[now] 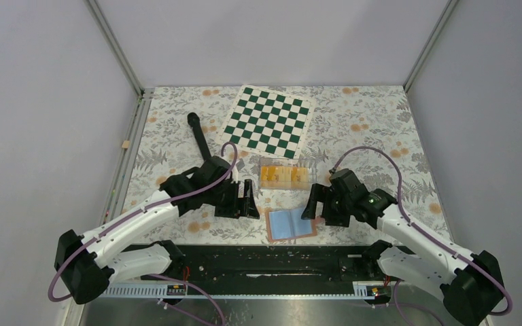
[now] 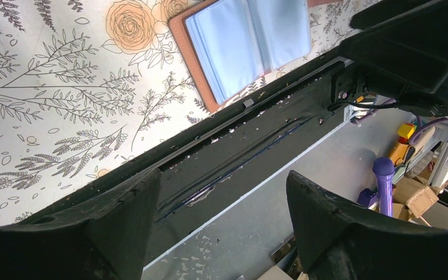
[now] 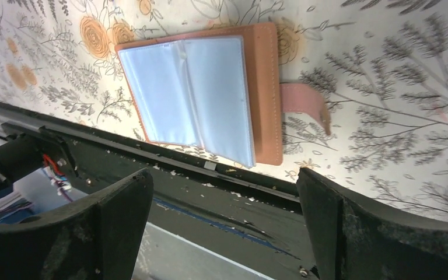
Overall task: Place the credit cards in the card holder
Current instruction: Place the card holder at the corner of the board, then move the storage box to the center of the board.
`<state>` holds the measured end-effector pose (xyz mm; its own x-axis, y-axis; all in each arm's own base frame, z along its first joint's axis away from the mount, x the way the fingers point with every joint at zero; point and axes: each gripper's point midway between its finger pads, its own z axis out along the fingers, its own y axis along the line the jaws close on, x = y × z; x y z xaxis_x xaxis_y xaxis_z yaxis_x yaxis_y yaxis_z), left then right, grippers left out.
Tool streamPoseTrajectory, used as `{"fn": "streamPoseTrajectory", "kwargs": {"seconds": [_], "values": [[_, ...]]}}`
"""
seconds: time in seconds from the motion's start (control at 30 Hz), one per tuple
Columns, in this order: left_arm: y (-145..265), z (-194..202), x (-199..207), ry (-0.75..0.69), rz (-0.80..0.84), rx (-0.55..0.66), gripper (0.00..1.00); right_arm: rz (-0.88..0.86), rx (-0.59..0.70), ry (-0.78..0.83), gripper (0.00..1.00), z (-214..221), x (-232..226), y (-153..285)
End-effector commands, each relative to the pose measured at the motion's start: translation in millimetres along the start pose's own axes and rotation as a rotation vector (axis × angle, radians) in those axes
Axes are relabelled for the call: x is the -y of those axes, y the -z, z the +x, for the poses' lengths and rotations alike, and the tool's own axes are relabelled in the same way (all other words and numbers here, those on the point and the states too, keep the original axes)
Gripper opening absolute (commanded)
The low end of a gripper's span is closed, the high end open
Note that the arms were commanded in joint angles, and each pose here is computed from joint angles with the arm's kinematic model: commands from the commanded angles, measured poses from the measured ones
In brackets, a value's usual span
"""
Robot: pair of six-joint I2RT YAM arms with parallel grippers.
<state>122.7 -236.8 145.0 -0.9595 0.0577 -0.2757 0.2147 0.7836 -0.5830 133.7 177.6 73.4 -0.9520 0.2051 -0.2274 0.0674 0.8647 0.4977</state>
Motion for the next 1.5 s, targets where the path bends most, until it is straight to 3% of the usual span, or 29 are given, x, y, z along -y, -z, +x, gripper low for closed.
{"fn": "streamPoseTrajectory", "kwargs": {"seconds": [0.0,0.23,0.37,0.6,0.83,1.17,1.27,1.47], "values": [[0,-14,14,-0.013,0.032,0.035,0.78,0.122,0.063,0.099,1.00,-24,13,19],[5,-18,23,-0.037,0.051,0.032,0.79,0.208,0.078,0.154,0.99,-91,18,32],[5,-16,21,-0.037,0.052,0.023,0.79,0.188,0.083,0.143,0.84,-137,9,24],[17,-12,17,-0.032,0.023,0.032,0.80,0.176,-0.023,0.194,0.71,-178,-13,-6],[25,-12,16,-0.031,0.009,0.051,0.80,0.283,-0.092,0.181,0.64,-176,10,-35],[28,-13,14,-0.028,-0.003,0.066,0.76,0.274,-0.213,0.307,0.26,-136,-23,-68],[30,-18,12,-0.018,-0.017,0.083,0.75,0.264,-0.222,0.305,0.22,-127,-35,-68],[30,-35,9,0.009,-0.028,0.106,0.73,0.234,-0.208,0.340,0.25,-117,-60,-65]]}}
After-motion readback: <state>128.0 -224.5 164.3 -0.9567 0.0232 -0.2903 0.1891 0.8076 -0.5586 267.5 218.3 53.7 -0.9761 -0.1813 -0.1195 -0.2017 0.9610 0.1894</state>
